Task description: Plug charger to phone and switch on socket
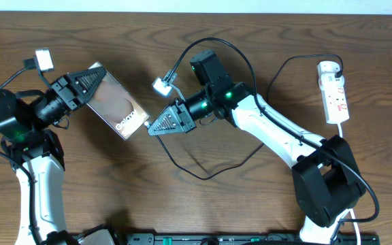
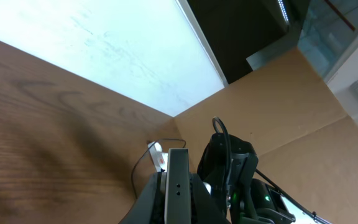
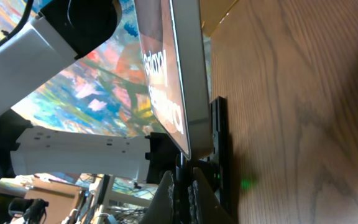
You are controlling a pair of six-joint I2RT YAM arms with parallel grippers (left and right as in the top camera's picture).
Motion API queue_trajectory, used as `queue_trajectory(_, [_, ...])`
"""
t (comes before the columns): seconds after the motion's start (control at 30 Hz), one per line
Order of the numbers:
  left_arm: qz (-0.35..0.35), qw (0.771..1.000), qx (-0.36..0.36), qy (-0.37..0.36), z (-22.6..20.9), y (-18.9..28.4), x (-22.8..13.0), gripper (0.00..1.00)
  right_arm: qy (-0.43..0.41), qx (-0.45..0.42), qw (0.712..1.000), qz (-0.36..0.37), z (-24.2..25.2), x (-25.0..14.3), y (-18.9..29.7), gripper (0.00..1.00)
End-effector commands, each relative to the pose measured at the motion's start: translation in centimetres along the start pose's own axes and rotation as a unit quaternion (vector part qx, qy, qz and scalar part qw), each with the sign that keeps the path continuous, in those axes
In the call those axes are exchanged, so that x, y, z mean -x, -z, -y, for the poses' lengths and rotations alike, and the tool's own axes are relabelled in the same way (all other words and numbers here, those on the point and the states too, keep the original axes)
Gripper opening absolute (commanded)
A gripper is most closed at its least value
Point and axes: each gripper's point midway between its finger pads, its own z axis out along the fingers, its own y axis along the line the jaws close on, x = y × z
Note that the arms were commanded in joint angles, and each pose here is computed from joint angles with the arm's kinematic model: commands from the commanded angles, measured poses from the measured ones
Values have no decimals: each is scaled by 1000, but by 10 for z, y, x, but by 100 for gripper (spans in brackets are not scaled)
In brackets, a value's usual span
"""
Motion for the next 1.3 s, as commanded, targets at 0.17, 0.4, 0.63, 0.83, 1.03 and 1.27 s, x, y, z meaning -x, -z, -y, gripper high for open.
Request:
queue_trajectory(0.17, [4, 1000, -2, -13, 6, 0, 4, 7, 32, 25, 999, -10, -16, 2, -7, 1])
queue_trajectory(0.4, [6, 1000, -1, 15, 6, 0, 4, 7, 36, 26, 999, -11, -17, 1, -8, 1])
queue_trajectory(0.63, [7, 1000, -1, 28, 6, 0, 5, 7, 36, 26, 999, -11, -17, 1, -8, 1])
queue_trajectory(0.83, [7, 1000, -1, 25, 6, 0, 5, 7, 36, 26, 999, -11, -17, 1, -8, 1])
queue_trajectory(1.03, [7, 1000, -1, 14, 6, 0, 5, 7, 36, 26, 999, -12, -17, 1, -8, 1])
queue_trajectory(1.27, [12, 1000, 2, 12, 5, 0, 6, 8, 36, 26, 999, -12, -17, 1, -8, 1])
